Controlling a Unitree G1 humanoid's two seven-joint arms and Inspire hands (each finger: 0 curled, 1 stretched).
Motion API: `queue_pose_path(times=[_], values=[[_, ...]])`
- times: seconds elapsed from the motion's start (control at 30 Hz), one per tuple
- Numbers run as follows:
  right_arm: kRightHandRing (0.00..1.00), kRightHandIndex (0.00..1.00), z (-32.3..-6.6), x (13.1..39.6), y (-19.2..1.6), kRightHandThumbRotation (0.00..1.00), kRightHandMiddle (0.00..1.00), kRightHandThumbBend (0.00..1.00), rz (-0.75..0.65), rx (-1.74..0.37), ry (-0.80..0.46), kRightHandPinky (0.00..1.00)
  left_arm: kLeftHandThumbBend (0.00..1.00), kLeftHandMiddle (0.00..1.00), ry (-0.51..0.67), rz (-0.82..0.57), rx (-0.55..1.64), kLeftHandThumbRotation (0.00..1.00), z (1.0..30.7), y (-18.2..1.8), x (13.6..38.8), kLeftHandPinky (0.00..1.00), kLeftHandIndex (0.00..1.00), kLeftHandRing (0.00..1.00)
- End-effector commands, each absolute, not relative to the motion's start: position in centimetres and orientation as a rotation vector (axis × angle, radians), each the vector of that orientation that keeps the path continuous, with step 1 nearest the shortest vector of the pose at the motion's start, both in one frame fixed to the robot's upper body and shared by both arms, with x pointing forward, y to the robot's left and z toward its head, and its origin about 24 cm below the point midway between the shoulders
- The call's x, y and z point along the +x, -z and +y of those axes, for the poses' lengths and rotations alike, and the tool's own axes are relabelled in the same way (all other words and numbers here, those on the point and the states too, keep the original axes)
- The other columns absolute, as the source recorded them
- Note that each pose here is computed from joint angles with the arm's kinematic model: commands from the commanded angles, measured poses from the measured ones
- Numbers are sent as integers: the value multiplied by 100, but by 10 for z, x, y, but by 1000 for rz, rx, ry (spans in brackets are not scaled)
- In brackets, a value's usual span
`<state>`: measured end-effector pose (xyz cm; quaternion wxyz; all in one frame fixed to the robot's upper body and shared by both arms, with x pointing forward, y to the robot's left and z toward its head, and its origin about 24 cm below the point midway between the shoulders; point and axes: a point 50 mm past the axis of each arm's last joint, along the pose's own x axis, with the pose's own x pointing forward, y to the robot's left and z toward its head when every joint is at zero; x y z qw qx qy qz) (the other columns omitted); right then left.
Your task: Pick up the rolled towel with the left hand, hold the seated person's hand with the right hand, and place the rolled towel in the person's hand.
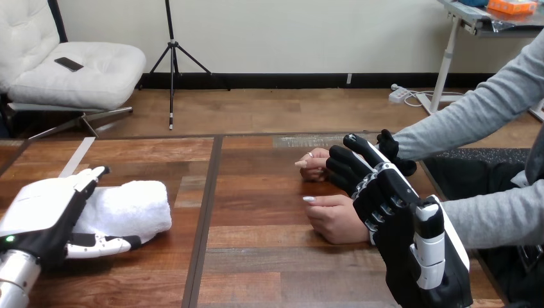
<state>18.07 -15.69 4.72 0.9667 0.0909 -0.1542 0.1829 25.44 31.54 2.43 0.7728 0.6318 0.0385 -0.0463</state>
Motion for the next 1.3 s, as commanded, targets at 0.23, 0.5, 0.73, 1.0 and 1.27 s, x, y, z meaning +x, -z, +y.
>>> queue_pose_path(times=[0.23,0.5,0.73,1.0,1.27], values=[[91,90,-159,188,-66,95,89,82,-408,167,-382,91,97,92,45,5,1429,58,316,-54,278,90,91,90],[91,90,-159,188,-66,95,89,82,-409,170,-385,91,96,92,31,17,1421,56,318,-51,278,91,92,91],[90,90,-160,189,-66,95,89,83,-411,168,-390,90,96,92,4,8,1453,54,319,-47,279,91,91,91],[90,90,-161,189,-67,96,89,83,-414,154,-382,89,97,92,-33,-21,1505,53,318,-45,280,90,90,91],[90,89,-161,188,-67,97,88,84,-416,151,-382,87,97,93,-46,-7,1530,54,317,-44,283,90,91,92]])
